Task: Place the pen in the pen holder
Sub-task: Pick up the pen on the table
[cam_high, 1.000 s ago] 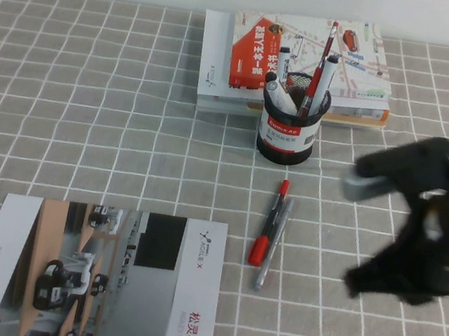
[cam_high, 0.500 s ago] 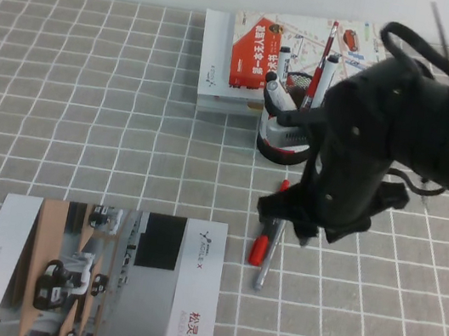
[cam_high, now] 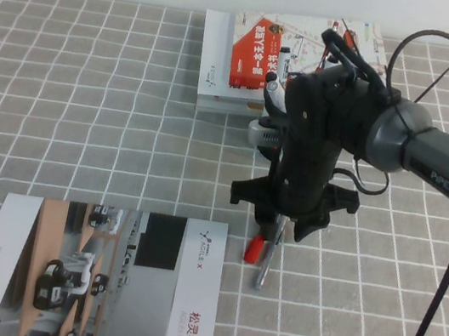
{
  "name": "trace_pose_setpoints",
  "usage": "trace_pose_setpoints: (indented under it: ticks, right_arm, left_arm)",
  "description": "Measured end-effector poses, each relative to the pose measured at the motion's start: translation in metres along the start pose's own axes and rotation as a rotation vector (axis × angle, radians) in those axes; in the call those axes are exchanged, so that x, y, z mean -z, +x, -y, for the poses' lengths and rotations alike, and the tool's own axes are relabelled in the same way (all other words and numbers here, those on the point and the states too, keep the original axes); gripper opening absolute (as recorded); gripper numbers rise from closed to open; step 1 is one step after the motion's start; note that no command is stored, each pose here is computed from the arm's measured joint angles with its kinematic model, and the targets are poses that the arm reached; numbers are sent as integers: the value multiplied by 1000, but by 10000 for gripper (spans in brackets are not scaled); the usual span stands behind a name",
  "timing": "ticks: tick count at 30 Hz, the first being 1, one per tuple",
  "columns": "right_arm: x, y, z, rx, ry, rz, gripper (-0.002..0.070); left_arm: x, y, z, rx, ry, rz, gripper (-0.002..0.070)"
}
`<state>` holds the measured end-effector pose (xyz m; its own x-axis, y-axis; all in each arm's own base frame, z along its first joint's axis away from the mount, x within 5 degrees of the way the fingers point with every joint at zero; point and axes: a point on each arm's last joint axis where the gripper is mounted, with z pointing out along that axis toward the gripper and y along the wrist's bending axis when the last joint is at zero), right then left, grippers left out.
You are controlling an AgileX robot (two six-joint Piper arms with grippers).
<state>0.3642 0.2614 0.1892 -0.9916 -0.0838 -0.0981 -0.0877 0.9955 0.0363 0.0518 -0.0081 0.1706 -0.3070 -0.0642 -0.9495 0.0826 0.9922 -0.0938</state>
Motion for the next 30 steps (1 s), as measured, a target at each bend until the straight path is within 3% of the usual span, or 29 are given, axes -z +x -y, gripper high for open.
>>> trace_pose_setpoints:
  ticks: [6, 14, 24, 30]
  right_arm:
    - [-1, -3, -1, -13, -12, -3, 273]
    - [-8, -3, -2, -21, -6, -27, 43]
    - [-11, -3, -1, -18, 5, -35, 90]
    - [-14, -2, -1, -18, 13, -48, 80]
  left_arm:
    - [0, 0, 0, 0, 0, 0, -4]
    - [0, 0, 0, 0, 0, 0, -4]
    - [0, 0, 0, 0, 0, 0, -4]
    - [0, 0, 0, 0, 0, 0, -4]
